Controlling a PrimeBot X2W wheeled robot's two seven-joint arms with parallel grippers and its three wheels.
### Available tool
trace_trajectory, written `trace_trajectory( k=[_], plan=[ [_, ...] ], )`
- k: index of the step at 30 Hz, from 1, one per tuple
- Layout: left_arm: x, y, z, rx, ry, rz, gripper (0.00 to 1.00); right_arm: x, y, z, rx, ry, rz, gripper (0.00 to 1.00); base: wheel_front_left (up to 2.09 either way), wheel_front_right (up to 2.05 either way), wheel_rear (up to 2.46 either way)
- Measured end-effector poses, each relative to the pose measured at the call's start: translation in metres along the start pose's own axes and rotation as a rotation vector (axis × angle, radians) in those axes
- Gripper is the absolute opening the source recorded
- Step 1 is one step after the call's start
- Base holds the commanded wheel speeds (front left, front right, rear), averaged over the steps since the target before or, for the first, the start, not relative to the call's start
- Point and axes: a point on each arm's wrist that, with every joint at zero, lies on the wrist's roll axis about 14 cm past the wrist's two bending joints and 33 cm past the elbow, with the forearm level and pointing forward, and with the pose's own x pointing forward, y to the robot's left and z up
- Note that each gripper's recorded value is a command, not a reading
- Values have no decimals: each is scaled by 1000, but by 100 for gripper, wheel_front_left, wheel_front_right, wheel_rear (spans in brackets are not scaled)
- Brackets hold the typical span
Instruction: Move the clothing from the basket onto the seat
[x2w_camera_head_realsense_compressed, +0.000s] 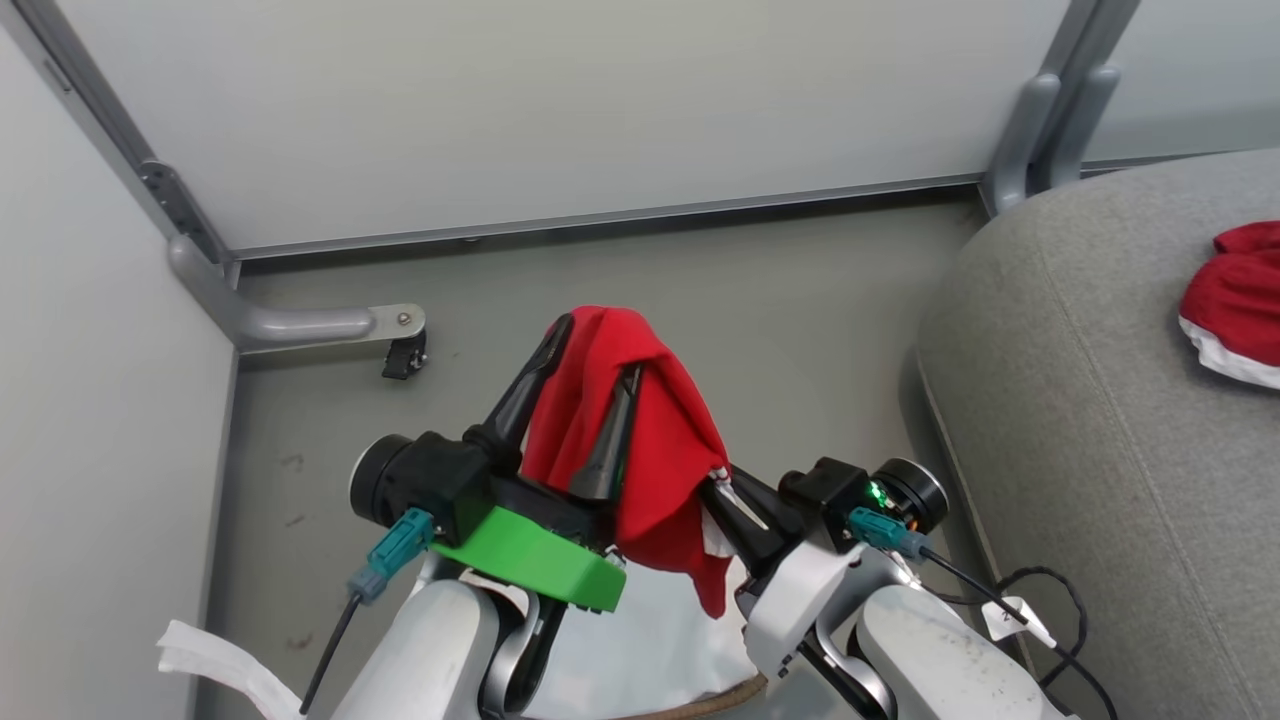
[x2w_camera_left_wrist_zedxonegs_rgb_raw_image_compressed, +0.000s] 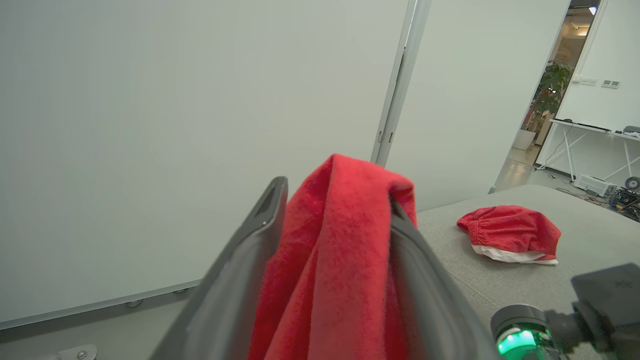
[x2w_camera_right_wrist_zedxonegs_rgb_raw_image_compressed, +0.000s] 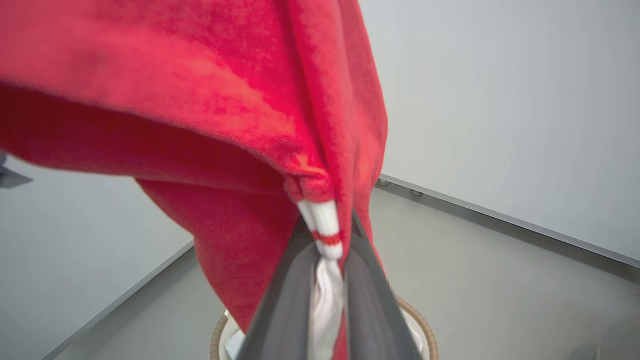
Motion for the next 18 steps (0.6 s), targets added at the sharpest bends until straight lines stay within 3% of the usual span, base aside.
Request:
trace_trajectory(
  k=[9,18],
  plan=[
    [9,-9,-24,-18,54,-34,100,-32,-40,-9,50,12,-164,0,0,0,0],
    [27,-41,-55,-56,120,-141,100,-89,-83,-18,82,23,-381,0,0,0,0]
  ],
)
